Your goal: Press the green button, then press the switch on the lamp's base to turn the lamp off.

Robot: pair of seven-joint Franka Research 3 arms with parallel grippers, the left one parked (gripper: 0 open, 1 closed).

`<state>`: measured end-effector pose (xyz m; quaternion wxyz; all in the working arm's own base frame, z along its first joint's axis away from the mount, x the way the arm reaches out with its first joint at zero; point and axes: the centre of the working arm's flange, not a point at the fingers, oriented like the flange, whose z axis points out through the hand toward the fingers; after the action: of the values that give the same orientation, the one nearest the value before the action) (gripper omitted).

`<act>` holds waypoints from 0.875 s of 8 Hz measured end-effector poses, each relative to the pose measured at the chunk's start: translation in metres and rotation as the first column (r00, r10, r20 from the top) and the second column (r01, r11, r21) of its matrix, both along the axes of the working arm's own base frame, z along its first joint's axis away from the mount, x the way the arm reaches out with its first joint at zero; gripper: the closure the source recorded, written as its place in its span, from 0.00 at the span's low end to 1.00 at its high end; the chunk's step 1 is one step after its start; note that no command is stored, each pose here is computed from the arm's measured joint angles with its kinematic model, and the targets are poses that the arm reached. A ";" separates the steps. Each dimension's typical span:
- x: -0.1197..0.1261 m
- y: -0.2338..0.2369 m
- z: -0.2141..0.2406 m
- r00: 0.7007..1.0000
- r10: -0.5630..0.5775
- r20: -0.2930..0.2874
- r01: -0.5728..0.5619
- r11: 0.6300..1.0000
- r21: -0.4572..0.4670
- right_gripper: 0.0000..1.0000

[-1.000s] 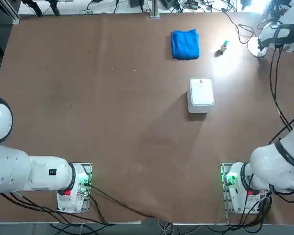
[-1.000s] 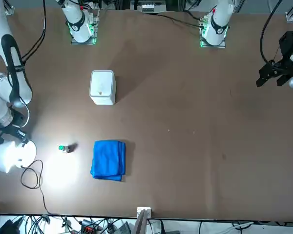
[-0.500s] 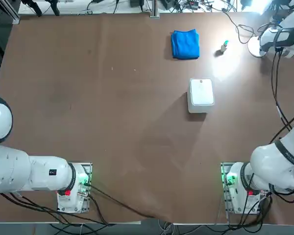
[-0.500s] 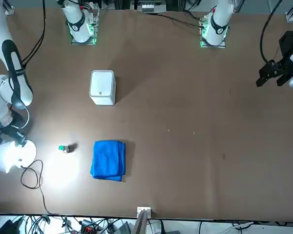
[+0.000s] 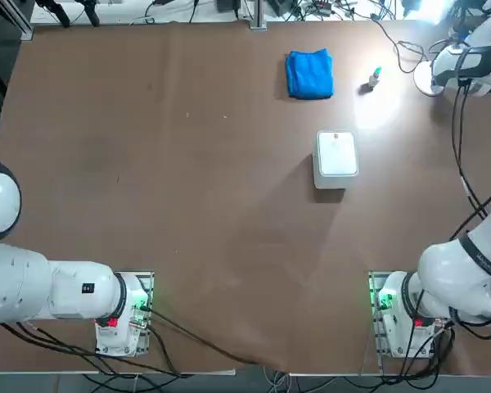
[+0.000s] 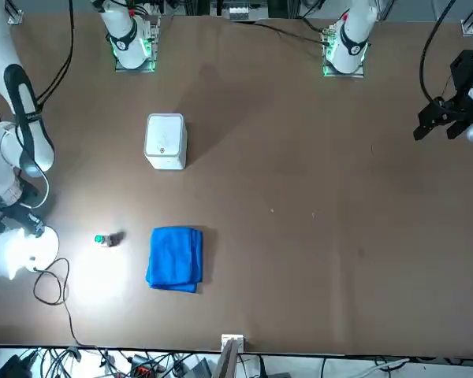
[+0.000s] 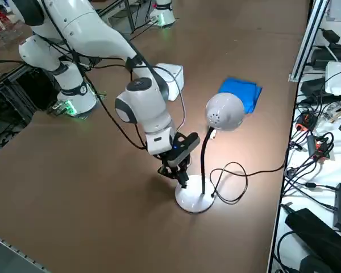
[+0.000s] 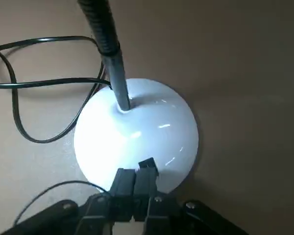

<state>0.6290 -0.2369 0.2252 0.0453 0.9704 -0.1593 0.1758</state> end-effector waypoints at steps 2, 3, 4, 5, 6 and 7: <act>0.000 0.000 -0.001 1.000 0.000 -0.002 0.000 1.000 0.001 0.99; 0.000 0.000 -0.001 1.000 0.000 -0.002 0.000 1.000 0.001 0.99; -0.001 0.000 -0.001 1.000 -0.001 -0.002 0.001 1.000 0.001 0.99; -0.001 0.000 -0.002 1.000 -0.001 -0.002 0.001 1.000 0.001 0.98; -0.002 0.001 -0.005 1.000 -0.001 0.002 0.001 1.000 0.001 0.98; -0.002 0.001 -0.008 1.000 -0.001 0.005 0.001 1.000 0.000 0.98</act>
<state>0.6266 -0.2359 0.2173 0.0451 0.9699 -0.1597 0.1781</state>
